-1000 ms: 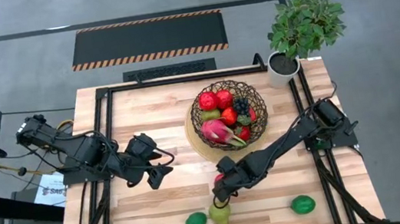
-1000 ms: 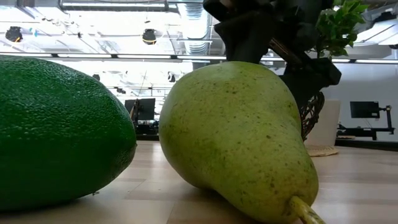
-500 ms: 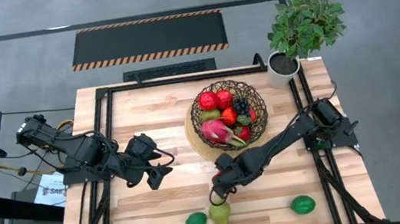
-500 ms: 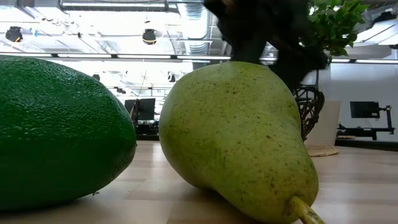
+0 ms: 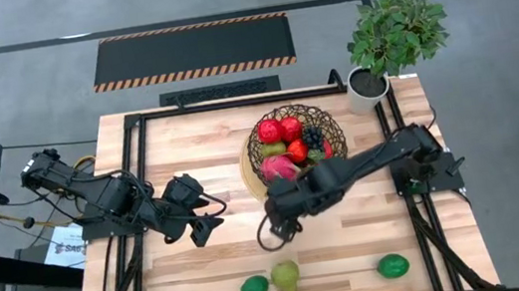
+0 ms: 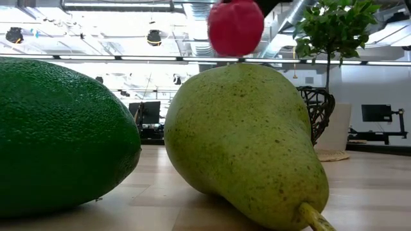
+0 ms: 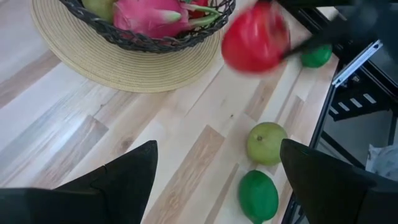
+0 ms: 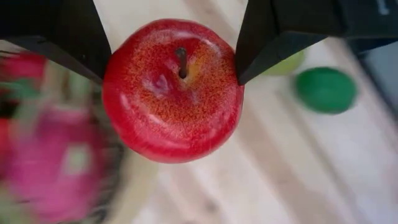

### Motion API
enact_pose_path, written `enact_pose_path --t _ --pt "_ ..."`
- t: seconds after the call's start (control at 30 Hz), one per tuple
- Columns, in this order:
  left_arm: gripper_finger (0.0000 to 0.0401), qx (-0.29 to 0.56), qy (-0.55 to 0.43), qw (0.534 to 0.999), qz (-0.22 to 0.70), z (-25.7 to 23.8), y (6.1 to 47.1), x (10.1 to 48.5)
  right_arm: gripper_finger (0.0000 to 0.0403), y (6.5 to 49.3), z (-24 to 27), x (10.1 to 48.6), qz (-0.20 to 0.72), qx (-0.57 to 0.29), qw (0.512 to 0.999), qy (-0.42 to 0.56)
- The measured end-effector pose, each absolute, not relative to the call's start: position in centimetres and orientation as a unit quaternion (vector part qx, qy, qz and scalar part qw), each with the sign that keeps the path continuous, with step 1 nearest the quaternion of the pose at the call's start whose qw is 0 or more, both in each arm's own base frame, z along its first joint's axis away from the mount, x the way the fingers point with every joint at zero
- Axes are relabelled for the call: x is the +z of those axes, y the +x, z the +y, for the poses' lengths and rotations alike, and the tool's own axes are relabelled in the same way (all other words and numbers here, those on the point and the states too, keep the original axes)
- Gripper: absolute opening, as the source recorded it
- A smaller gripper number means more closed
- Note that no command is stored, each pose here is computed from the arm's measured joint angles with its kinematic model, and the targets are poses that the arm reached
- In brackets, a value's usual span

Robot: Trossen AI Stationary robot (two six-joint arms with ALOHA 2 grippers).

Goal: Build produce basket
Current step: Put the red apple into the black basket

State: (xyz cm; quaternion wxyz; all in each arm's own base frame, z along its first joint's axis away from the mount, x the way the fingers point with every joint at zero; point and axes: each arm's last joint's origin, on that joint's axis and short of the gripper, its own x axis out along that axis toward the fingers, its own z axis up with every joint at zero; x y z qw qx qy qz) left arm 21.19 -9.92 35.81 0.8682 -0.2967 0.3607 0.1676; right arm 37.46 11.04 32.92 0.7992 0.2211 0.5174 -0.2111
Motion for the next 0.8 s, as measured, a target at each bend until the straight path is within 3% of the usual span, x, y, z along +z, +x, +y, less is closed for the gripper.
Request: enact_pose_path --t 0.2,0.57,0.8 --pt "0.0324 0.167 -0.293 0.87 0.36 -9.9 21.2 35.8 0.0309 36.2 6.8 35.9 0.533 -0.282 0.781 0.162" --pt "0.0324 0.168 -0.289 0.871 0.359 -9.9 21.2 35.8 0.031 36.5 -1.9 35.8 0.565 -0.305 0.756 0.128" --pt "0.0324 0.168 -0.277 0.874 0.362 -9.9 21.1 35.8 0.031 33.3 -6.1 37.4 0.564 -0.32 0.746 0.148"
